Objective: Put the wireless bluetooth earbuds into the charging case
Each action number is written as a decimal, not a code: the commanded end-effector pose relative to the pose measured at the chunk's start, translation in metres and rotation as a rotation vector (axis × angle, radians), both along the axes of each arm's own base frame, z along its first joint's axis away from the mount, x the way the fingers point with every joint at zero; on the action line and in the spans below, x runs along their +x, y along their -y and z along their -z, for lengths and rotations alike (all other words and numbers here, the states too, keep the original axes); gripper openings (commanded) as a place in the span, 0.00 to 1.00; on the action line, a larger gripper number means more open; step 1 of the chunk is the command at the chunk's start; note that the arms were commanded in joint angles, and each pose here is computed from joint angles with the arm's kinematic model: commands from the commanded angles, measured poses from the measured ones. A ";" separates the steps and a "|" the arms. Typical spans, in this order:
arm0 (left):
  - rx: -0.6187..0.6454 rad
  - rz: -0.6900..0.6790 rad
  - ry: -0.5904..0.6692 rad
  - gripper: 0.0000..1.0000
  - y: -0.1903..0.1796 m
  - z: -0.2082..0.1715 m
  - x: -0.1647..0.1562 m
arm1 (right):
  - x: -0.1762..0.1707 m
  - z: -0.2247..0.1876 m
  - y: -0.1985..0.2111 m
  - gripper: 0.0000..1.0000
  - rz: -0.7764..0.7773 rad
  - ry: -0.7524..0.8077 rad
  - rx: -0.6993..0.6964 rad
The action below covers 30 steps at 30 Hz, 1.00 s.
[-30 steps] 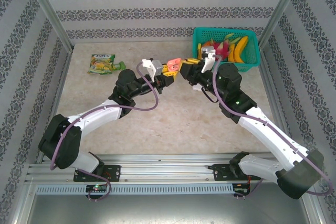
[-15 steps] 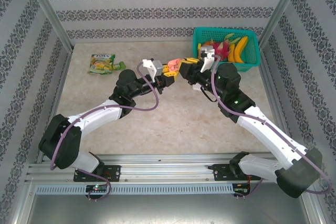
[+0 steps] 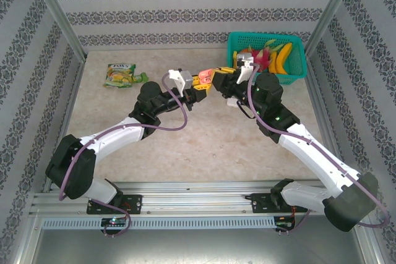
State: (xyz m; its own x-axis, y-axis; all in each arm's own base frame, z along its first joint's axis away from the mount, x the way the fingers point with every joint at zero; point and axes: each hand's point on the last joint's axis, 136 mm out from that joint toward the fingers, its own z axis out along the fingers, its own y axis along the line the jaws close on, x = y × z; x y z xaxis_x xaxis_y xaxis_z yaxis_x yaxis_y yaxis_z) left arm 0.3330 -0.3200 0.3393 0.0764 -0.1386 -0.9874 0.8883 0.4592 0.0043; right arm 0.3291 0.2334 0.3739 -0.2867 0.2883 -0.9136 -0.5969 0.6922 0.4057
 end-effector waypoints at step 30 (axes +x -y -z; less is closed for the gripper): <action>-0.032 0.014 0.064 0.00 0.007 -0.024 -0.005 | 0.000 0.028 -0.013 0.27 0.001 0.012 -0.146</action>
State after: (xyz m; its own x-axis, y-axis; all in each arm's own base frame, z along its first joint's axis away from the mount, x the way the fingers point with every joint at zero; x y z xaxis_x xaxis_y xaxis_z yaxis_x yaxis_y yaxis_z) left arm 0.3373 -0.3198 0.3357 0.0679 -0.1343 -0.9886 0.8778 0.4791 -0.0048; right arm 0.3315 0.2397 0.3610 -0.2725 0.2344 -0.9332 -0.5957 0.7205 0.3549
